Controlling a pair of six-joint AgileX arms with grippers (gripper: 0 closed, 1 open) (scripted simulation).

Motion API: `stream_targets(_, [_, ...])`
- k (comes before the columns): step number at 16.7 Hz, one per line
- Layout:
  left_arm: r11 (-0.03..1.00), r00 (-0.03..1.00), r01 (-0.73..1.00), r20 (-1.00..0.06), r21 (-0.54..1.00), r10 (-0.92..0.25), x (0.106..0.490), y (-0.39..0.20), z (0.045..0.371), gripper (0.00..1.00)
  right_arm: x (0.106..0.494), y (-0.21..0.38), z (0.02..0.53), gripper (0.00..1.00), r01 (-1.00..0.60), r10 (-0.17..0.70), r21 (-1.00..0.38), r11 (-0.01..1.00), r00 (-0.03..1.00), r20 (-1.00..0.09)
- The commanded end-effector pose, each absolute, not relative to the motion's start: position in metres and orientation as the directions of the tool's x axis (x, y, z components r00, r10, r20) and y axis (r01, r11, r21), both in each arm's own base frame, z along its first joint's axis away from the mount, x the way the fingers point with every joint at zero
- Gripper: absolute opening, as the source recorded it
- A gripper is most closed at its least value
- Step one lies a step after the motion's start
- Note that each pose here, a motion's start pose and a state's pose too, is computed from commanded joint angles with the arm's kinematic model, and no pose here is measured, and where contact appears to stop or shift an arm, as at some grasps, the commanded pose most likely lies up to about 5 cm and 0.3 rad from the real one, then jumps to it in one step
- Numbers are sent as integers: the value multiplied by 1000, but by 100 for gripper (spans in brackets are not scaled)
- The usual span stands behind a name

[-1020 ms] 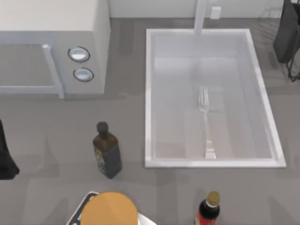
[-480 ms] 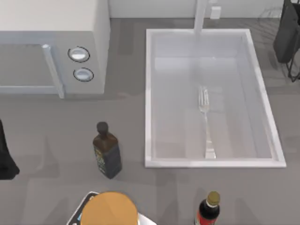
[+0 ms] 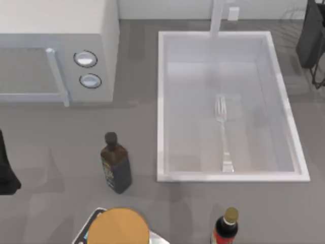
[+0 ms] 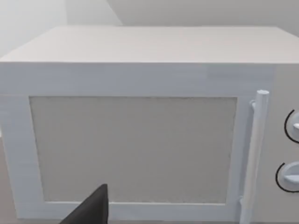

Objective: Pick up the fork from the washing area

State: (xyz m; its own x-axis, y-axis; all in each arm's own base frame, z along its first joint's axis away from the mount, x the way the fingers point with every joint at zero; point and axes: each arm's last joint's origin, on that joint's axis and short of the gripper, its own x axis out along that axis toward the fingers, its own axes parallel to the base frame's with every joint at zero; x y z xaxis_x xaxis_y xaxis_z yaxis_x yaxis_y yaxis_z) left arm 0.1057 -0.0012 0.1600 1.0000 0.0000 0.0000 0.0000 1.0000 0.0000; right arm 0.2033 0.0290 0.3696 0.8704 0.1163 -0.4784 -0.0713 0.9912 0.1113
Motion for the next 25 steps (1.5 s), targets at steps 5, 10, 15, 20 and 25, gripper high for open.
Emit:
stream_targets(5, [1000, 1000, 0, 0, 0, 0, 106, -1, 160, 100, 311, 68, 405, 100, -63, 144, 140, 988, 700, -699])
stream_targets(10, [1000, 1000, 0, 0, 0, 0, 106, -1, 160, 100, 409, 119, 368, 100, -35, 132, 132, 991, 478, -868])
stream_targets(15, [1000, 1000, 0, 0, 0, 0, 106, -1, 160, 100, 459, 163, 283, 100, -9, 87, 87, 996, 252, -964])
stream_targets(20, [1000, 1000, 0, 0, 0, 0, 106, -1, 160, 100, 462, 187, 201, 100, 5, 32, 33, 999, 81, -996])
stream_targets(25, [1000, 1000, 0, 0, 0, 0, 106, -1, 160, 100, 452, 193, 161, 100, 10, 2, 2, 1000, 4, -1000])
